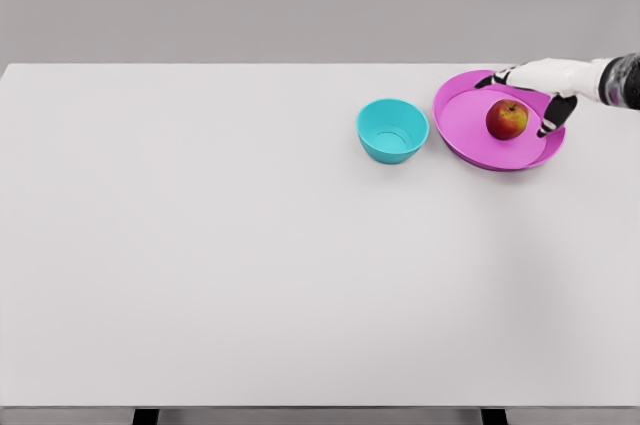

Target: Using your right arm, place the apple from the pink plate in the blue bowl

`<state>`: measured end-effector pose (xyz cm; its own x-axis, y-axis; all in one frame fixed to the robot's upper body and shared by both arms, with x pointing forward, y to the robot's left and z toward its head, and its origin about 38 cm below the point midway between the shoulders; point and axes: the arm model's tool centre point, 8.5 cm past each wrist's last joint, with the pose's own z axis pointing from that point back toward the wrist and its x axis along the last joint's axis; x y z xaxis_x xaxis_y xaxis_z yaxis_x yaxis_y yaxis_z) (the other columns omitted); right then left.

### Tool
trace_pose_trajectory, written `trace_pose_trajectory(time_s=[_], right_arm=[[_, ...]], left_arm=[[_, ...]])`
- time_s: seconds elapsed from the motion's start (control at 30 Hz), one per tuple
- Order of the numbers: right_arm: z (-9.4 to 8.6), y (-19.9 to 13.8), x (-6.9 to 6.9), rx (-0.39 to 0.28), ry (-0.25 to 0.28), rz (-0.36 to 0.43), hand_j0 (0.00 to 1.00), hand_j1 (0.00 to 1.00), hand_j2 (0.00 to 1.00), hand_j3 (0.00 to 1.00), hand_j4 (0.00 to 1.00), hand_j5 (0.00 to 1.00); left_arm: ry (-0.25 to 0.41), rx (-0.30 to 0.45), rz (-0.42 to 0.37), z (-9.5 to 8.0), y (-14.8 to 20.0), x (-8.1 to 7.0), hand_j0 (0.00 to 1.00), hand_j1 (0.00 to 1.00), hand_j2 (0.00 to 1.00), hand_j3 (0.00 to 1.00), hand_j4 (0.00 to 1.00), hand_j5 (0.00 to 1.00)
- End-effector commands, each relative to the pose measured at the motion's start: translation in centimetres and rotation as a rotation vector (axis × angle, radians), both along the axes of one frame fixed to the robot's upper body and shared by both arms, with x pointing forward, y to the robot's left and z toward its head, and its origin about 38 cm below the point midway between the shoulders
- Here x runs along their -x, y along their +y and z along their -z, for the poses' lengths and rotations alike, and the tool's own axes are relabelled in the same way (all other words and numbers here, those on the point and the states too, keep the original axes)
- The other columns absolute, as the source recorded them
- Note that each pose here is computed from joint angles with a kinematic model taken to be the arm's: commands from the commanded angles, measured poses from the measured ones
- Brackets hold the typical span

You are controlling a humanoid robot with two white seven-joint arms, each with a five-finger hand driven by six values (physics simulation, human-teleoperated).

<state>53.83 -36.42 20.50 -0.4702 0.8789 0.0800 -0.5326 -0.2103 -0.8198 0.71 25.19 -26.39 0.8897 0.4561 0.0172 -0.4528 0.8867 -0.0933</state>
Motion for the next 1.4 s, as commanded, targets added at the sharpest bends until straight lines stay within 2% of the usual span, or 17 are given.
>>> trace_pose_trajectory(time_s=[0.0, 0.23, 0.57, 0.67, 0.73, 0.8, 0.83, 1.07, 1.17, 1.37], right_arm=[[0.6, 0.6, -0.2, 0.002, 0.01, 0.0, 1.0, 1.0, 1.0, 1.0, 1.0, 1.0], [1.6, 1.2, -0.8, 0.019, 0.029, 0.009, 1.0, 1.0, 1.0, 1.0, 1.0, 1.0], [2.2, 0.3, -0.7, 0.012, 0.043, 0.021, 1.0, 1.0, 1.0, 1.0, 1.0, 1.0], [2.4, 0.5, -0.6, 0.027, 0.046, 0.014, 0.88, 0.88, 0.88, 0.88, 0.88, 0.88], [2.5, 0.4, -0.6, 0.027, 0.048, 0.015, 0.86, 0.86, 0.86, 0.86, 0.86, 0.86], [2.6, 0.5, -0.5, 0.038, 0.049, 0.002, 0.76, 0.76, 0.76, 0.76, 0.76, 0.76], [2.8, 0.6, -0.5, 0.036, 0.051, -0.001, 0.76, 0.76, 0.76, 0.76, 0.76, 0.76], [2.9, 0.8, -0.4, 0.036, 0.053, -0.018, 0.45, 0.45, 0.45, 0.45, 0.45, 0.45], [2.9, 0.9, -0.4, 0.035, 0.053, -0.02, 0.38, 0.38, 0.38, 0.38, 0.38, 0.38], [2.3, 1.1, -0.4, 0.023, 0.038, -0.042, 0.34, 0.34, 0.34, 0.34, 0.34, 0.34]], left_arm=[[0.0, 0.0, 0.0, 0.0, 0.0, 0.0, 1.0, 1.0, 1.0, 1.0, 1.0, 1.0], [-0.001, 0.001, 0.0, 0.0, 0.0, 0.0, 1.0, 1.0, 1.0, 1.0, 1.0, 1.0], [0.0, 0.0, 0.0, 0.0, 0.0, 0.0, 1.0, 1.0, 1.0, 1.0, 1.0, 1.0], [0.001, 0.001, 0.0, 0.0, 0.0, 0.0, 1.0, 1.0, 1.0, 1.0, 1.0, 1.0], [0.0, 0.0, 0.0, 0.0, 0.0, 0.0, 1.0, 1.0, 1.0, 1.0, 1.0, 1.0], [0.0, 0.0, 0.0, 0.0, 0.0, 0.0, 1.0, 1.0, 1.0, 1.0, 1.0, 1.0], [-0.001, 0.001, 0.0, 0.0, 0.0, 0.0, 1.0, 1.0, 1.0, 1.0, 1.0, 1.0], [0.0, 0.0, 0.0, 0.0, 0.0, 0.0, 1.0, 1.0, 1.0, 1.0, 1.0, 1.0], [0.0, 0.0, 0.0, 0.0, 0.0, 0.0, 1.0, 1.0, 1.0, 1.0, 1.0, 1.0], [0.0, 0.0, 0.0, 0.0, 0.0, 0.0, 1.0, 1.0, 1.0, 1.0, 1.0, 1.0]])
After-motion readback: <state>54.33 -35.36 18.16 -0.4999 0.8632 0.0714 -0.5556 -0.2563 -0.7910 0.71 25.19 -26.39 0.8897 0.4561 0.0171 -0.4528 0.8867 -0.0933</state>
